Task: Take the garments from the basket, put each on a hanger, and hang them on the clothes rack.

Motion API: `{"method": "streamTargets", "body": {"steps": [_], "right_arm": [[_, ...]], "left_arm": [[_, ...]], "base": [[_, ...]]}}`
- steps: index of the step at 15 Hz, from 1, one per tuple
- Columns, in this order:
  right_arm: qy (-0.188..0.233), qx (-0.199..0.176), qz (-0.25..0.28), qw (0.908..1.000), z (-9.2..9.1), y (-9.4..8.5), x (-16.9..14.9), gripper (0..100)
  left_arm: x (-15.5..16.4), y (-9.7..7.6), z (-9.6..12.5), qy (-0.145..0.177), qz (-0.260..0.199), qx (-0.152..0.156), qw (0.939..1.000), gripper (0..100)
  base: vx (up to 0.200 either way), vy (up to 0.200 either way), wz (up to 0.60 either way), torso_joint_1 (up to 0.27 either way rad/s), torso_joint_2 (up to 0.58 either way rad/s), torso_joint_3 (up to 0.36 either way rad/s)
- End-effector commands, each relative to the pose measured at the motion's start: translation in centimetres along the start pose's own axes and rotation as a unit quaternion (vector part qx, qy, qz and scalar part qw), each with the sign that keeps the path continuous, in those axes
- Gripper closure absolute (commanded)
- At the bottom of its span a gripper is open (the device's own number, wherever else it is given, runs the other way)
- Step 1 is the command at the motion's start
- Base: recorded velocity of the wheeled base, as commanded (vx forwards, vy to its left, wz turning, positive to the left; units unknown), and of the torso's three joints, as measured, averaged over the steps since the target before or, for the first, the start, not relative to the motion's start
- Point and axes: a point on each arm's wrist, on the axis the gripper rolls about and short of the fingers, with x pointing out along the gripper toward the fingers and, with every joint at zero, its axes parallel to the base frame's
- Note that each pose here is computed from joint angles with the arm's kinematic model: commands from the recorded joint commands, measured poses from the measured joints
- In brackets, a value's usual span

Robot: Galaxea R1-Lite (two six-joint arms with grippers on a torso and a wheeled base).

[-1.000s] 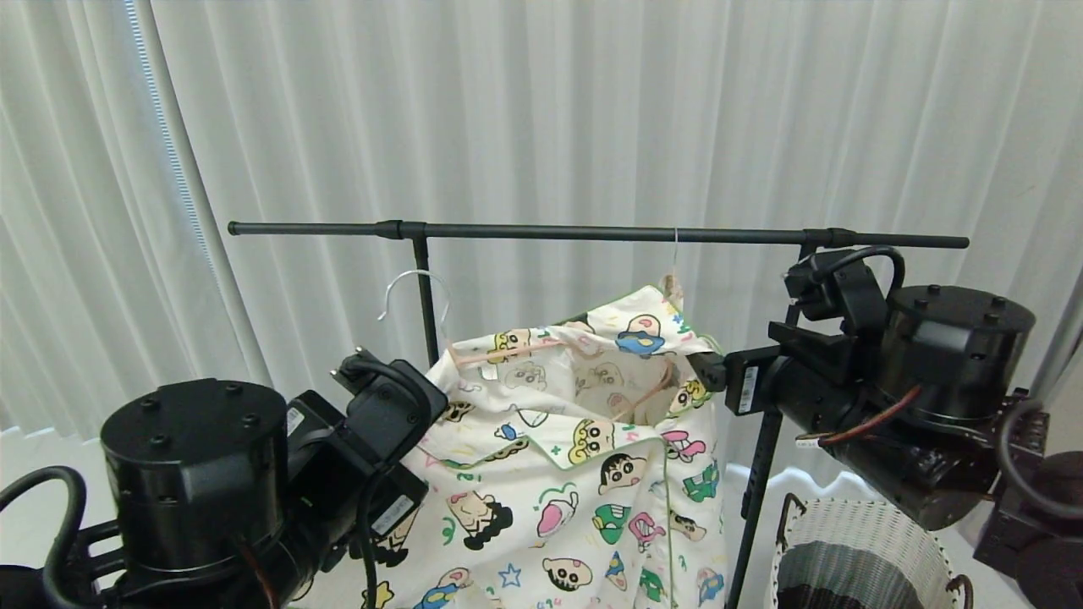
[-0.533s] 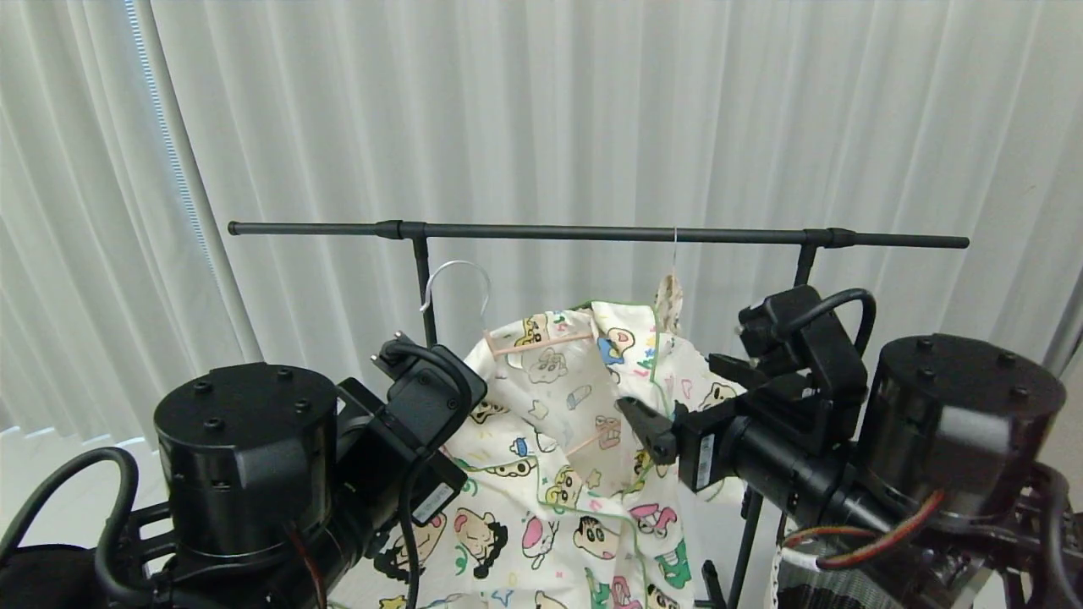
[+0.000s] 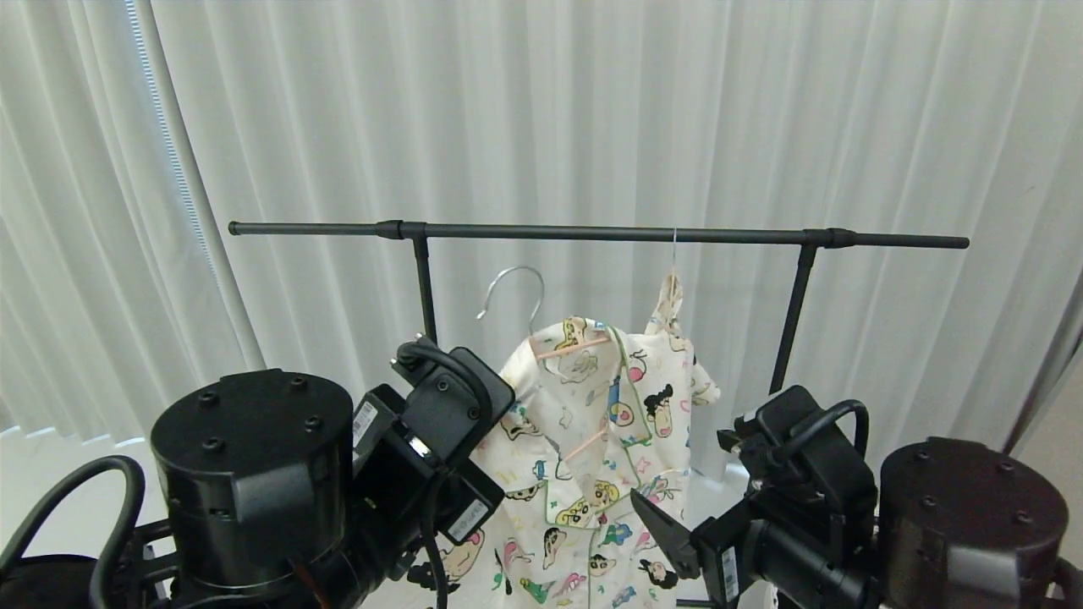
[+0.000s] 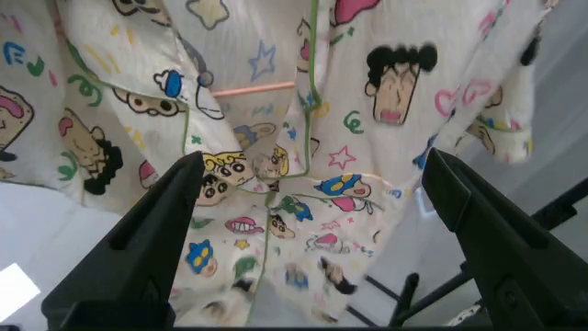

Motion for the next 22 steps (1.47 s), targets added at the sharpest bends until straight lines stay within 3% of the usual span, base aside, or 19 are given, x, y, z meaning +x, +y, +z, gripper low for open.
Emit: {"method": "streamTargets", "body": {"steps": [1, 4, 7, 9, 12, 13, 17, 19, 22], "right_arm": [[0.006, -0.028, -0.017, 0.9995, -0.6, -2.2, -1.4, 0], [0.002, -0.076, 0.018, 0.9969, -0.1, -5.4, -3.5, 0], [0.015, -0.103, 0.078, 0.9915, 0.8, -7.2, -5.5, 0], [0.027, -0.128, 0.134, 0.9823, 1.9, -7.8, -6.7, 0], [0.041, -0.148, 0.194, 0.9689, 3.4, -7.6, -6.8, 0], [0.049, -0.168, 0.229, 0.9575, 3.8, -7.5, -6.5, 0], [0.078, -0.194, 0.306, 0.9289, 3.9, -6.7, -6.1, 0], [0.092, -0.193, 0.339, 0.9159, 4.3, -5.8, -5.5, 0], [0.115, -0.195, 0.375, 0.8990, 4.0, -4.4, -4.9, 0]], "left_arm": [[-0.2, -0.1, -0.1, -0.009, -0.021, 0.001, 0.9997, 100], [0.1, -0.9, -0.7, -0.032, -0.110, -0.018, 0.9932, 100], [0.0, -1.2, -1.2, -0.045, -0.163, -0.022, 0.9854, 100], [-0.8, -1.2, -1.1, -0.081, -0.221, -0.025, 0.9717, 100], [-1.9, -1.1, -1.3, -0.109, -0.269, -0.025, 0.9565, 100], [-2.6, -1.1, -1.7, -0.121, -0.296, -0.020, 0.9473, 100], [-4.3, -2.4, -1.4, -0.145, -0.337, -0.006, 0.9301, 100], [-4.7, -3.0, -1.1, -0.153, -0.349, 0.000, 0.9244, 100], [-4.6, -3.2, -1.1, -0.155, -0.350, 0.011, 0.9238, 100]], "base": [[0.000, 0.000, 0.00, 0.000, 0.00, 0.000], [0.000, 0.000, 0.00, 0.000, 0.00, 0.000], [0.000, 0.000, 0.00, 0.000, 0.00, 0.000], [0.000, 0.000, 0.00, 0.000, 0.00, 0.000], [0.000, 0.000, 0.00, 0.000, 0.00, 0.000], [0.000, 0.000, 0.00, 0.000, 0.00, 0.000], [0.000, 0.000, 0.00, 0.000, 0.00, 0.000], [0.000, 0.000, 0.00, 0.000, 0.00, 0.000], [0.000, 0.000, 0.00, 0.000, 0.00, 0.000]]}}
